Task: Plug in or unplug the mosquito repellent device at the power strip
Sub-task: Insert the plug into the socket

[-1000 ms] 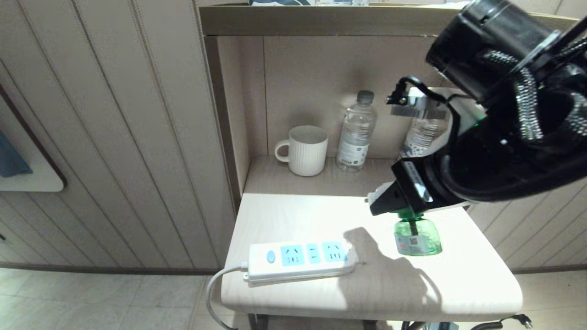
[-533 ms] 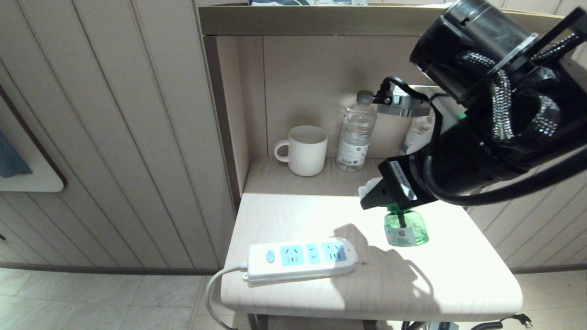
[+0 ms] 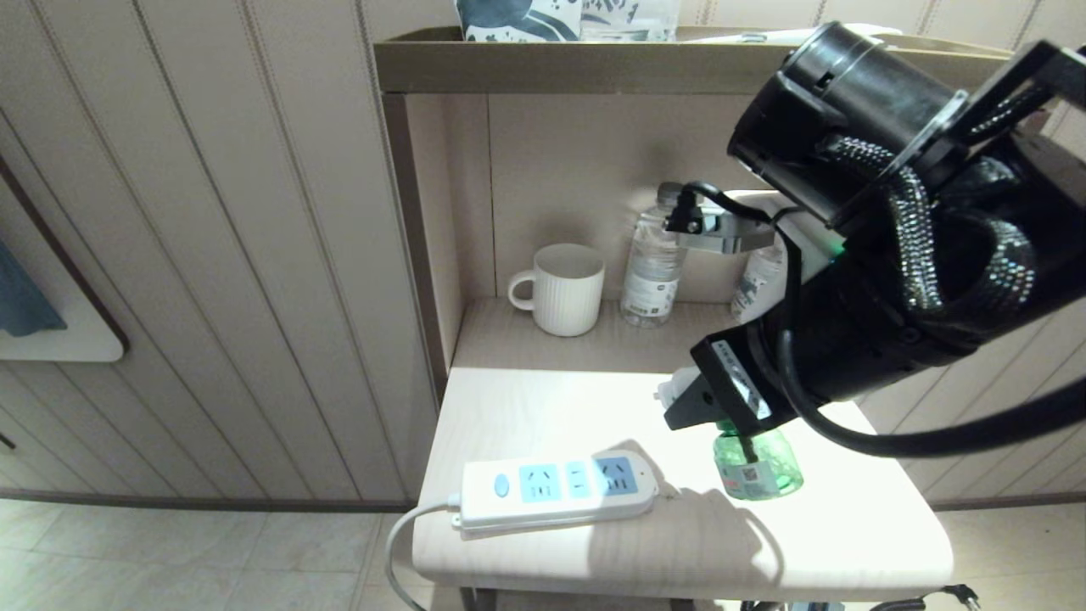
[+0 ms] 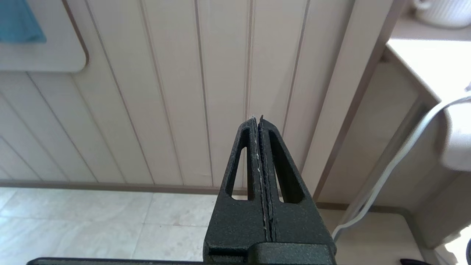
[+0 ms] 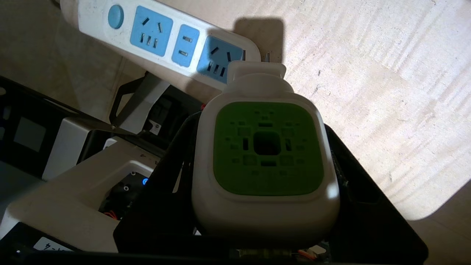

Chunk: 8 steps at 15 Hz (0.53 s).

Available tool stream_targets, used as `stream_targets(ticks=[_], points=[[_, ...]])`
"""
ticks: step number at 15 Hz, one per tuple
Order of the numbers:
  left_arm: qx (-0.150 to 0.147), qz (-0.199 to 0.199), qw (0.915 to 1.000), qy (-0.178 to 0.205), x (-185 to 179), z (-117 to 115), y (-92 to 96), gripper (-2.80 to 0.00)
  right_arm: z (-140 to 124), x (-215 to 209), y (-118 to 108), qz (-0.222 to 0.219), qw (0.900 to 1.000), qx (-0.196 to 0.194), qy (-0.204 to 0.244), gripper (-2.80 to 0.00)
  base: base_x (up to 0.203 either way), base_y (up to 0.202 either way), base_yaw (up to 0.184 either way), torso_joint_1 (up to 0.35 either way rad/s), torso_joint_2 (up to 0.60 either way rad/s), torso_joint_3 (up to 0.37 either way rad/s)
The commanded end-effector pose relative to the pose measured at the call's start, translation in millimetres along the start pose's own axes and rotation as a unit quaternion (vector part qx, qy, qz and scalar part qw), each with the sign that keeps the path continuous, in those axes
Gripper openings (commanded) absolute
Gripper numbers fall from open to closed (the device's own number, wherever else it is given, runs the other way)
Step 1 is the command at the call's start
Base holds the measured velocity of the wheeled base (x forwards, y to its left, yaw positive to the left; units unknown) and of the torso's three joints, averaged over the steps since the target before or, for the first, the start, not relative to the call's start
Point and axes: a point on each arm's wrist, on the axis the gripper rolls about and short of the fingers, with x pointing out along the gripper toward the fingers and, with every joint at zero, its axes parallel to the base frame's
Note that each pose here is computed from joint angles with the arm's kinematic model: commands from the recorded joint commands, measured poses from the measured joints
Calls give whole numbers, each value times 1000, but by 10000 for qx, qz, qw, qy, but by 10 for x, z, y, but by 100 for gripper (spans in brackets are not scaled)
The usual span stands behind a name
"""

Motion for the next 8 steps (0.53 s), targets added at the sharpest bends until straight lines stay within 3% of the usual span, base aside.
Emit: stream_targets(ticks=[1, 8], points=[[-1, -7, 10000, -4, 0, 1, 0, -280, 26, 133, 31, -60, 9998, 1, 193, -280, 0, 0, 0, 193, -434, -243], [-1, 1, 10000, -4, 0, 1, 0, -280, 101, 613, 119, -230, 9968, -72, 760, -280, 0, 0, 0, 223, -500, -276]])
